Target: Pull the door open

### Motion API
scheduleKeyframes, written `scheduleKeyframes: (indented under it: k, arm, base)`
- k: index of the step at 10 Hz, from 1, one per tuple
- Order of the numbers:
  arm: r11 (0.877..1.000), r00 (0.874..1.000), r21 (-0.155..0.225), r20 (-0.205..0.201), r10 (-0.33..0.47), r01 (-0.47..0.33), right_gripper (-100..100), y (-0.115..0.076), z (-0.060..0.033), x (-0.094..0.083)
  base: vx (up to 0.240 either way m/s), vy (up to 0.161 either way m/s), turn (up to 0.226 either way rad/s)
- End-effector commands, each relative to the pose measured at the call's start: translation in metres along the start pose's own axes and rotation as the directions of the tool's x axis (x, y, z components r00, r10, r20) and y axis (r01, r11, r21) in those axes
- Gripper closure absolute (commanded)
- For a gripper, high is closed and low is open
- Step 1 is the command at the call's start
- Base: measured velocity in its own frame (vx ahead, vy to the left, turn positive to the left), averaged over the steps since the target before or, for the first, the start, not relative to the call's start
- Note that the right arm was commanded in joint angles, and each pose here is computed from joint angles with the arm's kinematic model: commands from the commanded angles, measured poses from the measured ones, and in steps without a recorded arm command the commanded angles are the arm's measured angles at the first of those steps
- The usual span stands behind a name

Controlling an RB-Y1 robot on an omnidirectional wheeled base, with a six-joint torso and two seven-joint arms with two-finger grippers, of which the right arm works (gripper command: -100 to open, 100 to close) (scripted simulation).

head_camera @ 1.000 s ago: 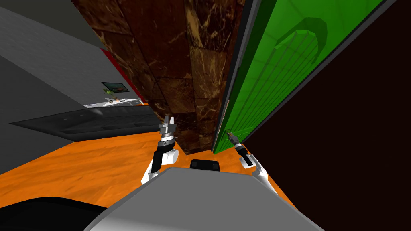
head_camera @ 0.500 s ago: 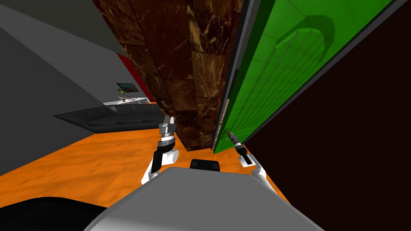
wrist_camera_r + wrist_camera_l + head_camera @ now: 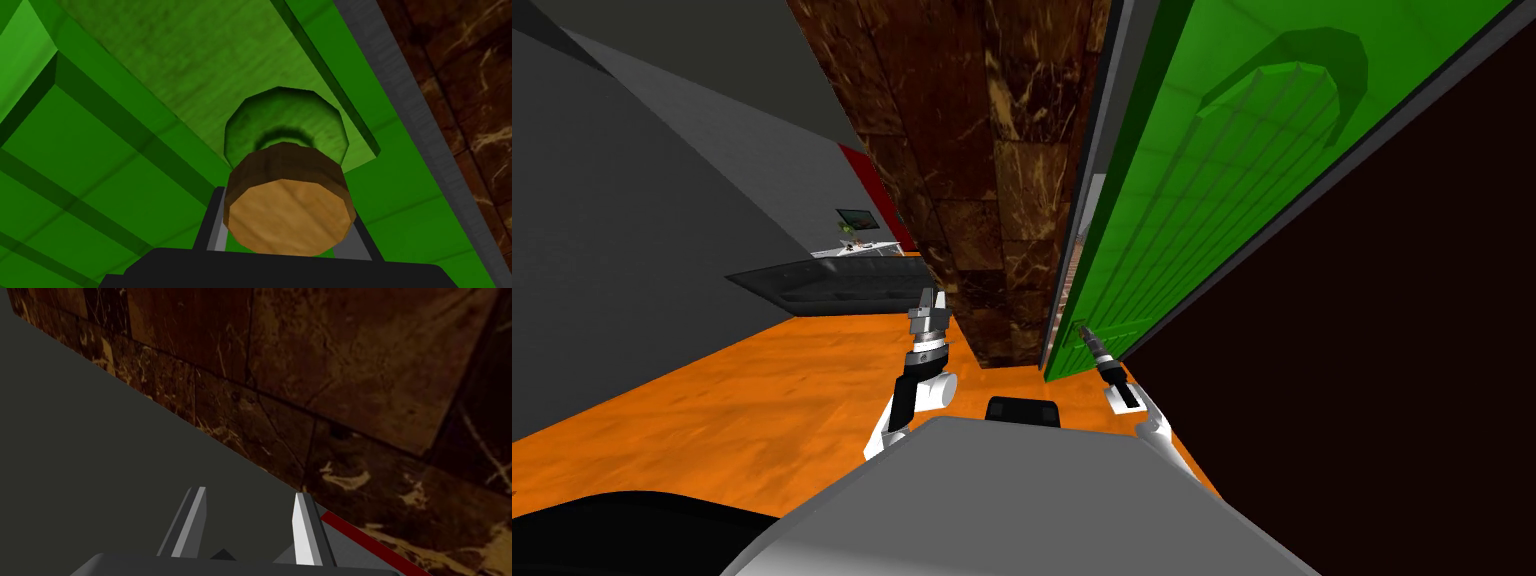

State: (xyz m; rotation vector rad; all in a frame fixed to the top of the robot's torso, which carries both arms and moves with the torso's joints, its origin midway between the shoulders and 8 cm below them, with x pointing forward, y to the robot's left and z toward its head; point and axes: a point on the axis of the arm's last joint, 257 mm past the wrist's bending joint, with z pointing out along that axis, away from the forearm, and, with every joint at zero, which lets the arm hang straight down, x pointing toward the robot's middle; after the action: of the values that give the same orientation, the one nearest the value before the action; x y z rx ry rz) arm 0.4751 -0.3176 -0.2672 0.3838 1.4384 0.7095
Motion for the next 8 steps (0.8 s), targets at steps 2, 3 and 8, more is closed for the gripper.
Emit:
scheduleKeyframes:
  k: [2, 3, 8]
  arm:
    - [0.988, 0.988, -0.009, 0.031, 0.154, -0.154, 100, 0.0066, 0.0056, -0.0035]
    - [0.978, 0.977, -0.007, 0.043, 0.209, -0.209, 100, 0.0061, 0.0069, -0.0054]
    - [0.920, 0.916, -0.010, 0.083, 0.392, -0.392, 100, 0.0035, 0.0103, -0.0115]
  base:
    - [-0.088, -0.068, 0.163]
    - [-0.100, -0.078, 0.117]
    - [-0.075, -0.061, 0.116]
